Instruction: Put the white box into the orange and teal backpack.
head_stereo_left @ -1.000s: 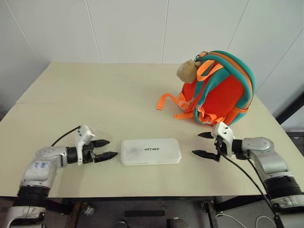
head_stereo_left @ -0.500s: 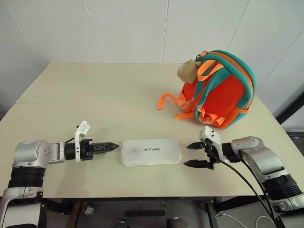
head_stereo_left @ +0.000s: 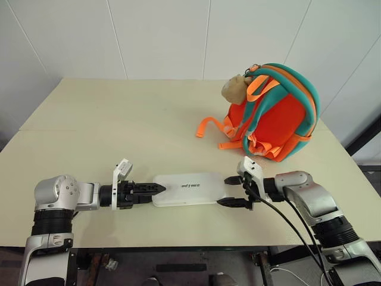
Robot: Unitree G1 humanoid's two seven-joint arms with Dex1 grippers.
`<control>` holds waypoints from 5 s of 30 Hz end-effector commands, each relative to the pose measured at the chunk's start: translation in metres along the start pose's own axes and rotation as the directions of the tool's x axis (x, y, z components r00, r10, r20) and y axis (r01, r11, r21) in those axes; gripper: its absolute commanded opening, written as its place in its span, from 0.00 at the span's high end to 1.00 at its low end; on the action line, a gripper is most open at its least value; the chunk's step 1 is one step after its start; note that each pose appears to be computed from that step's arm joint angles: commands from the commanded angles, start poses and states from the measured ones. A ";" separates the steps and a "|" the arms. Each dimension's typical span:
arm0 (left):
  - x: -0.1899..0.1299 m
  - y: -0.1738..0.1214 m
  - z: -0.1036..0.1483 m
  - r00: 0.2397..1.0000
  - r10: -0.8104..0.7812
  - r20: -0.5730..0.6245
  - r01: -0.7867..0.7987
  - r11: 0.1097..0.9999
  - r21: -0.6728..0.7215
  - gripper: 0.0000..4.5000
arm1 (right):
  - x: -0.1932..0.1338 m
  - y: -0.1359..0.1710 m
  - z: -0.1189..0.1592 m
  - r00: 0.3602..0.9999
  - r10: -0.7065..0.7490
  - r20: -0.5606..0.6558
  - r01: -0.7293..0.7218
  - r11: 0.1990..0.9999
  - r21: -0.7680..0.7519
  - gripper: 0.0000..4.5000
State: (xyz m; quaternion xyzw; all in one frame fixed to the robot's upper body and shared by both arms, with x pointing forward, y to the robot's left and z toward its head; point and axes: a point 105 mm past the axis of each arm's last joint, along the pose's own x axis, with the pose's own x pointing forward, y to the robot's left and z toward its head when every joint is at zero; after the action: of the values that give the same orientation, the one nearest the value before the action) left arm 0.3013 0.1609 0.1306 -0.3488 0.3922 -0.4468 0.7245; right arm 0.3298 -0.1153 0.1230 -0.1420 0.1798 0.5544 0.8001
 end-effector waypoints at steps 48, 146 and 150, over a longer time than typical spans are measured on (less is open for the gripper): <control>-0.027 -0.016 0.001 0.978 -0.087 0.188 0.034 0.962 0.272 0.70 | -0.077 -0.145 0.115 0.611 -0.719 0.331 0.710 0.683 0.172 0.00; -0.017 -0.118 0.077 0.996 0.005 -0.095 0.094 0.078 0.993 0.01 | -0.025 0.077 0.085 0.828 0.477 0.295 -0.485 0.873 -0.052 1.00; -0.035 -0.109 0.082 0.999 0.028 -0.045 0.042 0.084 0.996 0.01 | -0.023 0.075 0.084 0.831 0.472 0.295 -0.480 0.876 -0.051 1.00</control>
State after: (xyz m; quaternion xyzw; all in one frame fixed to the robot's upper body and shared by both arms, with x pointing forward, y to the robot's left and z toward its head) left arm 0.3252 0.1624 0.2586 0.2325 0.0290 -0.6119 0.7554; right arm 0.2630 -0.0732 0.2019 0.0070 0.1060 0.7461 0.6573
